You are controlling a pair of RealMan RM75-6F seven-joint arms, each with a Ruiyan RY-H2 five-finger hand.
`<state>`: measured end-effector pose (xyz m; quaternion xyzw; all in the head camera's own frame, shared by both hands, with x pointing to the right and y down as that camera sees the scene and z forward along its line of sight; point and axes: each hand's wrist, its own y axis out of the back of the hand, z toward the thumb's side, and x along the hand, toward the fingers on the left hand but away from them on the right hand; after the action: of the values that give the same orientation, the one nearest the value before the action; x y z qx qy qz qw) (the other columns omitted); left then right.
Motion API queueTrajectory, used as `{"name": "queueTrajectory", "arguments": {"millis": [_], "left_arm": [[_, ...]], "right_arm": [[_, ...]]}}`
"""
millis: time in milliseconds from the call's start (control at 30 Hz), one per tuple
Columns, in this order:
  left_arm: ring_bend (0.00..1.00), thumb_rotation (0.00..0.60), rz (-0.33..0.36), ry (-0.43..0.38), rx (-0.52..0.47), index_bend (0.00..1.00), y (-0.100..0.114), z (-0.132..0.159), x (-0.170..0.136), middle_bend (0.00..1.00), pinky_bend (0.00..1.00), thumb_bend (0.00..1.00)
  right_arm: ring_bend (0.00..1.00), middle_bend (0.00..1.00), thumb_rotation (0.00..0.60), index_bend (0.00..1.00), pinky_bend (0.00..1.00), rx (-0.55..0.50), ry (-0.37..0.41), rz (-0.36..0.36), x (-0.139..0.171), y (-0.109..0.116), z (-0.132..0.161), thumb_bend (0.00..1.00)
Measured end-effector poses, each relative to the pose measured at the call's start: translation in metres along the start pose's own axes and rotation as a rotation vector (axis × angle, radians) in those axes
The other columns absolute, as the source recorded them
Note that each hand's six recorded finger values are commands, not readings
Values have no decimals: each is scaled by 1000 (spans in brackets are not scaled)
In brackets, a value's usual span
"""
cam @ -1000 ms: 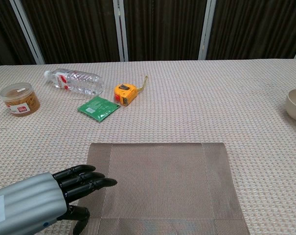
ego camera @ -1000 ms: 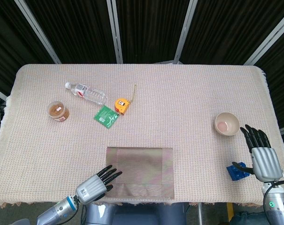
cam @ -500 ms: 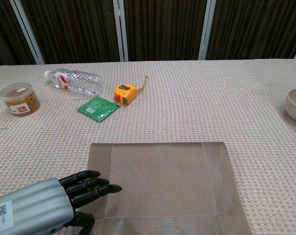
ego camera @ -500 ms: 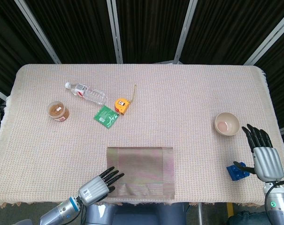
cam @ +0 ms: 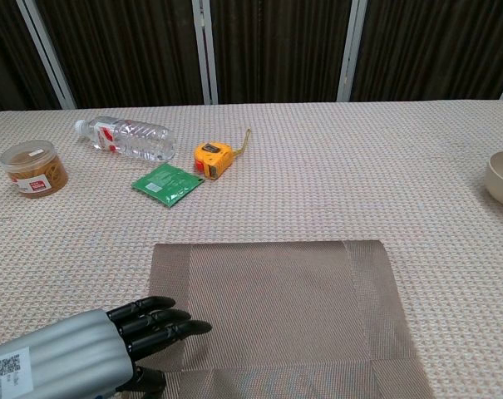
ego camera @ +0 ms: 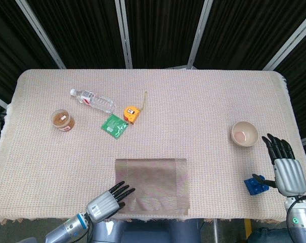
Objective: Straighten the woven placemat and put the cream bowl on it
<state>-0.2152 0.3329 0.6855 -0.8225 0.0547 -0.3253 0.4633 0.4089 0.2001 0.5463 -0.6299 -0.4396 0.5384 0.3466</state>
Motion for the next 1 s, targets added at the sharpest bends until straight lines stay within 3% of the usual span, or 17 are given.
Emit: {"name": "queueTrajectory", "arguments": {"millis": [333,533,767,1000], "left_arm": [[0,600,12,21,-21,685,4,-2,4,0,0,523],[0,600,61,59,-81,688,23,-9,13,0,0,533],[0,600,191,129,-132,696,75,-37,30,0,0,536],[0,600,317,299,-295,704,133,-99,49,0,0,563]], "right_arm": [[0,0,600,0,0,-5,3,-3,0,2,0,0],[0,0,600,0,0,-5,3,-6,0,2,0,0],[0,0,600,0,0,-4,4,-6,0,3,0,0],[0,0,600,0,0,4,-6,-5,-1,2,-2,0]]}}
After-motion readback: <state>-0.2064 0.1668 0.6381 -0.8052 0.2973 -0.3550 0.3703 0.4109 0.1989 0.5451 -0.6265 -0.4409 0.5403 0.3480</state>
